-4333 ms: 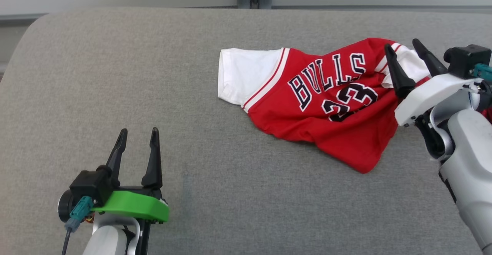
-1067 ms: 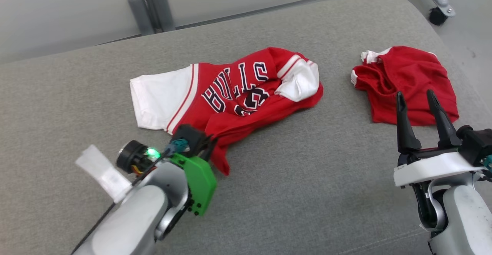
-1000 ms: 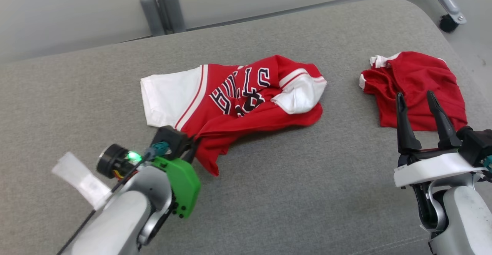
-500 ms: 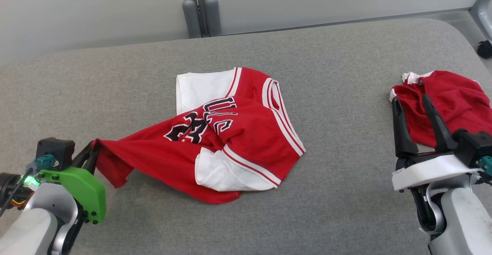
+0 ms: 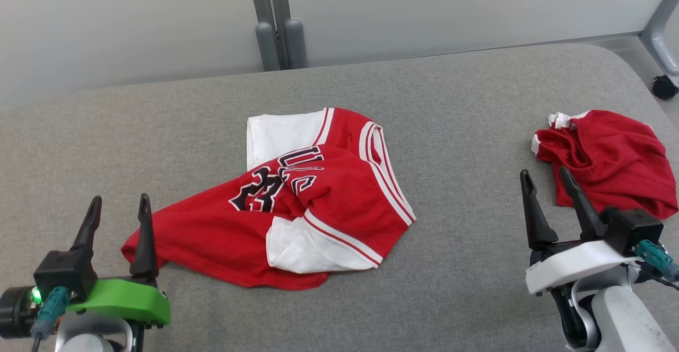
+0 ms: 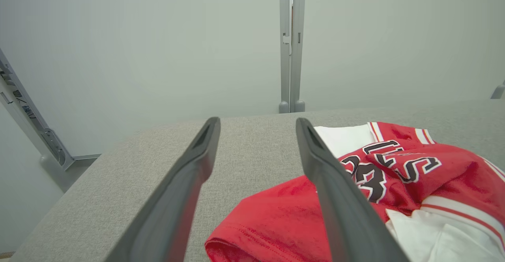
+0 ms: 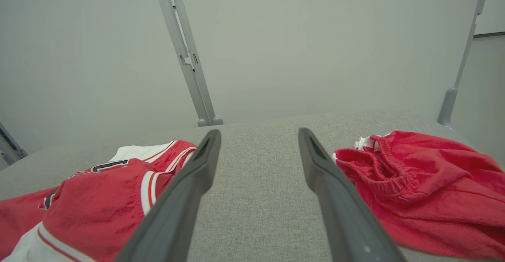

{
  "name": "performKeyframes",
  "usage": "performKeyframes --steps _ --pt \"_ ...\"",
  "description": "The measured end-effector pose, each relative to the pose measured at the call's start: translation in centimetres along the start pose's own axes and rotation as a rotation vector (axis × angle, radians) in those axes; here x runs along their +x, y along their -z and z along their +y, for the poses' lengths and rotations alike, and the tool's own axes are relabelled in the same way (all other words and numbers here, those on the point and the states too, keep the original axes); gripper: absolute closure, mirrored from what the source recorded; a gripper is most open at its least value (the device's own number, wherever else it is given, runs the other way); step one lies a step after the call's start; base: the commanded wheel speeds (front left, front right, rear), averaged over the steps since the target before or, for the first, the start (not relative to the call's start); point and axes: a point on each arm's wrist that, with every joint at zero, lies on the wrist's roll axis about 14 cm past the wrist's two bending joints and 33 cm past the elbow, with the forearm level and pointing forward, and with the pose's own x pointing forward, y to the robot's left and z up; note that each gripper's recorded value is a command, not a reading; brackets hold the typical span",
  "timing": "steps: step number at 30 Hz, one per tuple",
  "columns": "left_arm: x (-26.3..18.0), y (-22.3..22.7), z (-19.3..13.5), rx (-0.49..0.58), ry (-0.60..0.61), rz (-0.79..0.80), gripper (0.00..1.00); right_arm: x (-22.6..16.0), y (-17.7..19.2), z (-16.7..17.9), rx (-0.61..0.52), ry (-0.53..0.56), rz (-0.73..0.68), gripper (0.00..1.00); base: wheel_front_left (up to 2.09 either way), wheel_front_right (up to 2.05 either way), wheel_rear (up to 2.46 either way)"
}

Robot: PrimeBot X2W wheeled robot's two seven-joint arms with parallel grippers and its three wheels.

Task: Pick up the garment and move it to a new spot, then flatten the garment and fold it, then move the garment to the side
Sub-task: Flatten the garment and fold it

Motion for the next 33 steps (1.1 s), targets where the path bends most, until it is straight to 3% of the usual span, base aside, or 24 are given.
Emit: performKeyframes --steps 4,14,18,23,33 --pt "-1.6 -0.4 0.5 -0.046 -0.066 -0.036 0.00 -0.4 0.3 0.7 0.006 -0.020 0.010 0.00 0.00 0.00 0.00" --pt "-3.4 0.1 -0.2 -0.092 -0.068 -0.036 0.00 -0.6 2.1 3.5 0.028 -0.105 0.087 0.00 0.00 0.00 0.00" --pt "-4.0 0.2 -0.2 -0.108 -0.068 -0.038 0.00 -1.1 6.0 6.6 0.131 -0.165 0.284 0.00 0.00 0.00 0.00" --pt "-4.8 0.4 0.8 -0.119 -0.102 -0.040 0.00 -1.8 10.5 9.9 0.164 -0.257 0.559 0.00 0.00 0.00 0.00" --pt "-7.5 1.1 3.9 -0.126 -0.221 -0.029 0.00 -1.4 15.6 13.3 0.203 -0.296 0.847 0.00 0.00 0.00 0.00"
